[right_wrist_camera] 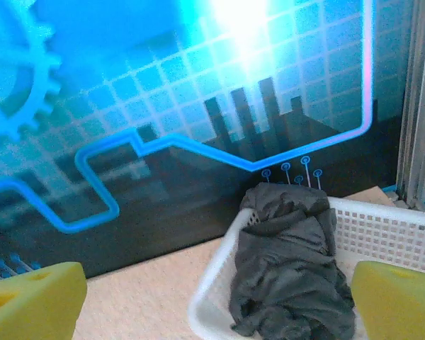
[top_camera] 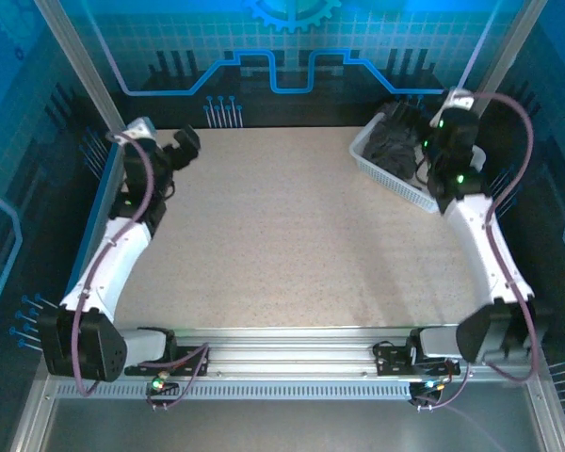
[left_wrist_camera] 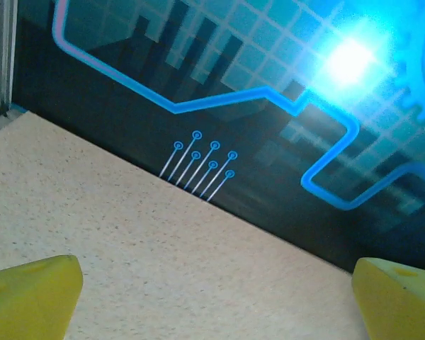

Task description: Fold and stack the t-shirts

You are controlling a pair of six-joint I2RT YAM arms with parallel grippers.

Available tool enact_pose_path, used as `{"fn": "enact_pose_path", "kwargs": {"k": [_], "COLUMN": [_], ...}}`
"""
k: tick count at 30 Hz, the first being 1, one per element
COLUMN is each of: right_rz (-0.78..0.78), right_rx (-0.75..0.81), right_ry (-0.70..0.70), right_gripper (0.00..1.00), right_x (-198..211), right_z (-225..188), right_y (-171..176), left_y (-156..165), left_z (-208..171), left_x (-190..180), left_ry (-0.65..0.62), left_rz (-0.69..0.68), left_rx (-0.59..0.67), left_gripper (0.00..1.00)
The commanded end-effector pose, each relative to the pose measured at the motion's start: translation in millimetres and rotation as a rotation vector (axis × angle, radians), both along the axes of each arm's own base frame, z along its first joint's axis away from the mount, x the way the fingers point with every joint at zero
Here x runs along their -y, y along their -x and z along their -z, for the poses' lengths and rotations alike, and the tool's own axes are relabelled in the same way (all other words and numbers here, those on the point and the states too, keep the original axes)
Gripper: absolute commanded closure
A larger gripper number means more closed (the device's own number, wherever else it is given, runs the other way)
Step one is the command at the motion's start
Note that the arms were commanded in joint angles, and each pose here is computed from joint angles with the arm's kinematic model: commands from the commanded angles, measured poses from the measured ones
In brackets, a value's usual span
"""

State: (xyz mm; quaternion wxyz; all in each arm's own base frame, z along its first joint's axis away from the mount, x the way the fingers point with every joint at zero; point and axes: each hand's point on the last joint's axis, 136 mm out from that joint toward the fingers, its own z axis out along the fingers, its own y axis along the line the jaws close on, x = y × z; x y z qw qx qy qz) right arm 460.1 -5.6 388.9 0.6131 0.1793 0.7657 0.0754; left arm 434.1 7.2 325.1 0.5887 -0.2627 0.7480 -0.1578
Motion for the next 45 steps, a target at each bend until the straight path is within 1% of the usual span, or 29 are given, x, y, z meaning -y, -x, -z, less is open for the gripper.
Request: {"fn": "enact_pose_path", "kwargs": {"k": [1,2,4,6,8,11,15,16,17,18,19,20,21,22,25,30,33,35,38,41,43,45], "right_rz": [0.037,0.025,0.024,0.009,-0.004,0.0,-0.007,-0.006,-0.01,-0.013,-0.012,-0.014,-0.016,-0.015,-0.017,-0.033,-0.091,-0.164,-0.283,-0.415,-0.483,-0.554], "right_rx": [-0.458,-0.486,-0.545,-0.599,-0.657,-0.737,-0.822,-0.829,-0.821,-0.809,-0.784,-0.751,-0.718,-0.673,-0.498,-0.217,-0.071,0.03,0.148,0.261,0.326,0.365], "right_ry": [-0.113,-0.125,-0.152,-0.191,-0.23,-0.26,-0.347,-0.37,-0.385,-0.39,-0.388,-0.38,-0.368,-0.347,-0.279,-0.214,-0.177,-0.148,-0.107,-0.067,-0.049,-0.05], "right_gripper": [0.07,0.09,0.1,0.12,0.13,0.16,0.25,0.3,0.4,0.53,0.69,0.83,0.94,1.0,1.0,1.0,1.0,1.0,1.0,1.0,1.0,1.0], "right_x": [3,3,5,8,11,15,15,16,16,17,18,19,19,19,15,1,-14,-32,-65,-107,-134,-164], "right_z": [117,125,147,173,204,244,287,293,293,292,285,275,263,246,170,36,-39,-88,-146,-192,-214,-226], "right_y": [-12,-25,-47,-67,-85,-103,-117,-120,-125,-128,-132,-135,-137,-138,-133,-101,-82,-69,-46,-16,3,19], "left_y": [-2,-6,-10,-9,-4,8,24,28,31,34,36,38,39,40,41,39,39,38,39,42,47,54], "left_z": [60,50,35,27,24,21,24,25,26,26,27,27,27,26,27,32,32,29,28,22,18,14], "left_x": [49,67,102,134,163,193,211,213,214,214,214,214,213,213,212,213,213,209,198,183,170,153], "left_ry": [0.264,0.255,0.232,0.232,0.255,0.277,0.287,0.288,0.29,0.295,0.298,0.302,0.302,0.303,0.302,0.305,0.301,0.288,0.247,0.198,0.162,0.127], "left_rz": [0.141,0.195,0.296,0.388,0.474,0.552,0.598,0.6,0.603,0.606,0.604,0.604,0.604,0.604,0.599,0.595,0.591,0.575,0.524,0.468,0.417,0.346], "left_rx": [-0.313,-0.312,-0.31,-0.314,-0.318,-0.318,-0.328,-0.331,-0.333,-0.333,-0.335,-0.335,-0.332,-0.33,-0.328,-0.338,-0.337,-0.334,-0.339,-0.332,-0.331,-0.329], "left_gripper": [0.01,0.01,0.01,0.05,0.12,0.18,0.25,0.28,0.31,0.34,0.37,0.39,0.42,0.44,0.49,0.52,0.52,0.53,0.53,0.53,0.53,0.53]}}
